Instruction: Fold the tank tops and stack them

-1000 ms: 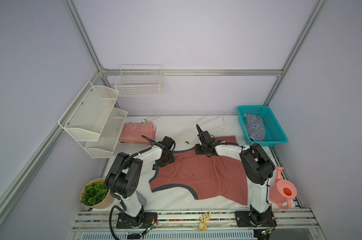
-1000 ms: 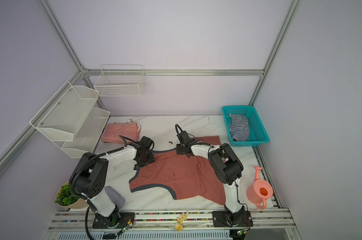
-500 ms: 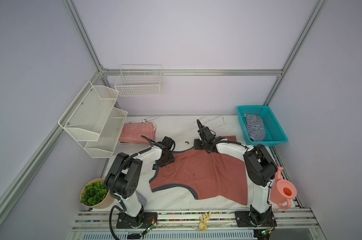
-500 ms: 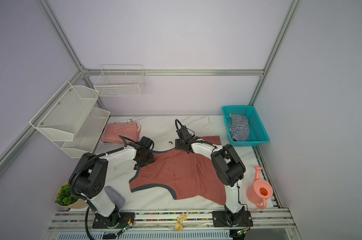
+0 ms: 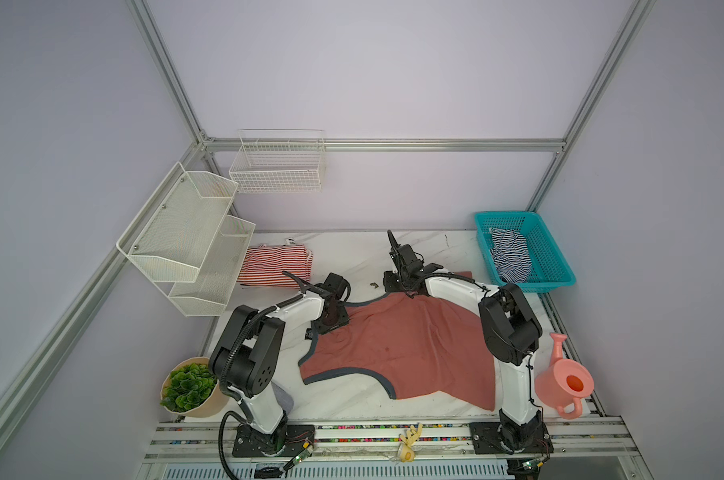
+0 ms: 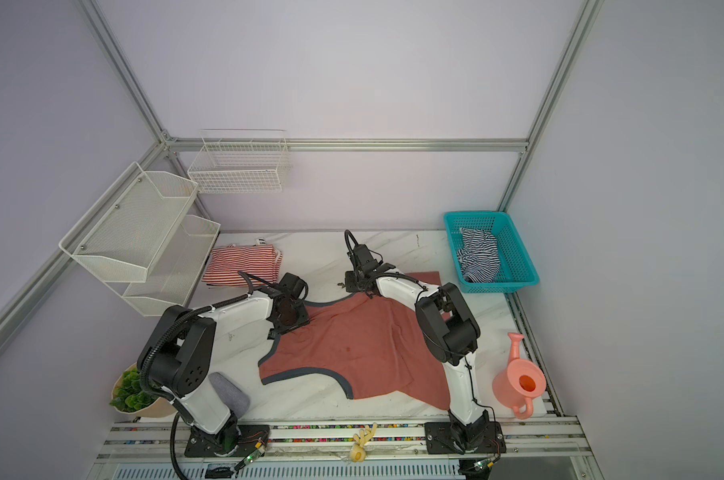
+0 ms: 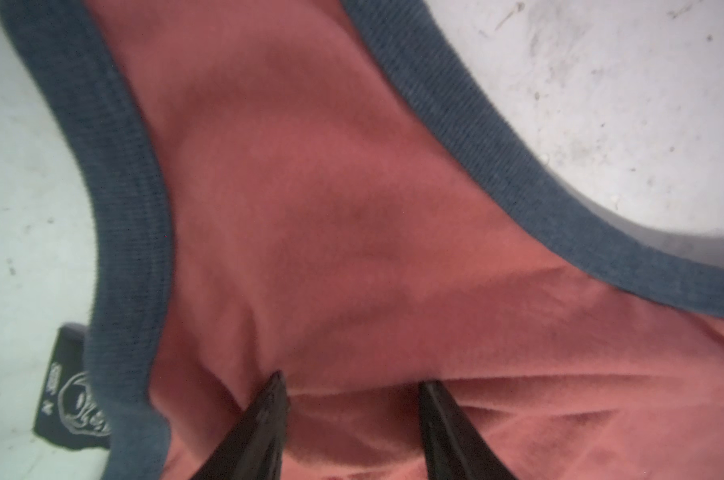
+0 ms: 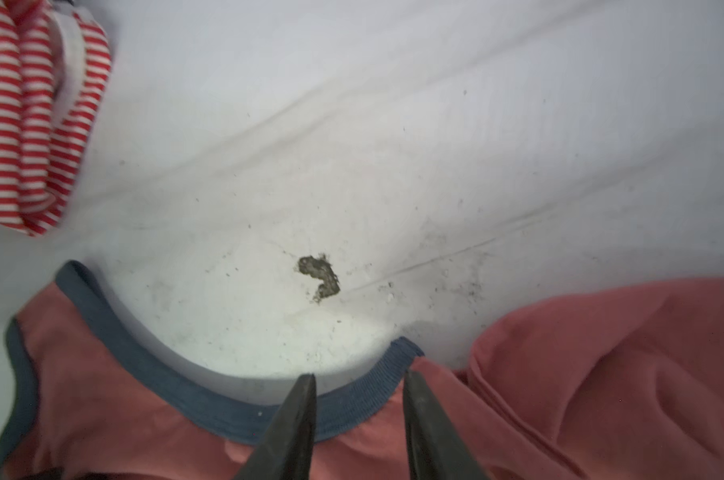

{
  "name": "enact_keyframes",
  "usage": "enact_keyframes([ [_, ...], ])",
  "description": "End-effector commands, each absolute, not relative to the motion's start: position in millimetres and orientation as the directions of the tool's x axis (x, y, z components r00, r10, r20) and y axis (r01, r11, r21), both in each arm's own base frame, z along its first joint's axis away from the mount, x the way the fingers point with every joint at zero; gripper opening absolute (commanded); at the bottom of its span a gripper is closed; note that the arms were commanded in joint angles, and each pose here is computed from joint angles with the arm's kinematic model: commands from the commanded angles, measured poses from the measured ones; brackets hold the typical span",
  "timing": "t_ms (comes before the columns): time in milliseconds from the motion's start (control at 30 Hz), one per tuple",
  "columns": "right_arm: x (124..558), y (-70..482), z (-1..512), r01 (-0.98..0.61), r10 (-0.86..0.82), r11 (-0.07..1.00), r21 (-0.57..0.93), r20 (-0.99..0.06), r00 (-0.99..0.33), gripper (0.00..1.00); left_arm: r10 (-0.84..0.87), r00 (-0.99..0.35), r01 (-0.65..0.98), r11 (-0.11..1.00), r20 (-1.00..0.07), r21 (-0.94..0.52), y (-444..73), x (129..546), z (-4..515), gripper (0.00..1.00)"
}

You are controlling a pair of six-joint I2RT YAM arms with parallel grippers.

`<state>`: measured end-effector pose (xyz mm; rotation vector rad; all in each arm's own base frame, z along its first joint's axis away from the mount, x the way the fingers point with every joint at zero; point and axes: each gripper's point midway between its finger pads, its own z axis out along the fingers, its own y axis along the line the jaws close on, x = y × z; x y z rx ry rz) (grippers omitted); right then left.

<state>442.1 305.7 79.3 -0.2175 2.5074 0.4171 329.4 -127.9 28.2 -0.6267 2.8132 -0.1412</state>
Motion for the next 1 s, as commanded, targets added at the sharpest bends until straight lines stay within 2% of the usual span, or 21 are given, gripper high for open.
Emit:
enact_keyframes([
  [0, 421, 295, 55, -0.252, -0.125, 0.944, 0.213, -0.476, -0.871, 0.35, -0.436, -0.884, -0.428, 0.900, -0.170, -0.085, -116, 311, 12, 0.52],
  [300, 404, 286, 35, -0.241, -0.140, 0.950, 0.200, -0.415, -0.899, 0.37, -0.436, -0.885, -0.428, 0.900, -0.161, -0.084, -117, 310, 8, 0.52],
  [667, 416, 297, 14, -0.226, -0.119, 0.949, 0.222, -0.410, -0.904, 0.41, -0.436, -0.886, -0.429, 0.900, -0.157, -0.081, -116, 307, 7, 0.52],
  [733, 417, 298, 10, -0.222, -0.116, 0.949, 0.224, -0.405, -0.907, 0.34, -0.436, -0.886, -0.429, 0.900, -0.157, -0.079, -116, 307, 6, 0.52],
  [833, 418, 299, 9, -0.220, -0.115, 0.949, 0.224, -0.405, -0.907, 0.13, -0.436, -0.886, -0.429, 0.900, -0.155, -0.078, -116, 307, 6, 0.52],
  [933, 418, 297, 9, -0.214, -0.112, 0.952, 0.218, -0.403, -0.908, 0.01, -0.435, -0.887, -0.428, 0.901, -0.153, -0.078, -116, 307, 5, 0.52],
  [967, 418, 296, 9, -0.212, -0.110, 0.953, 0.215, -0.404, -0.908, 0.00, -0.435, -0.887, -0.428, 0.901, -0.153, -0.078, -116, 307, 5, 0.52],
])
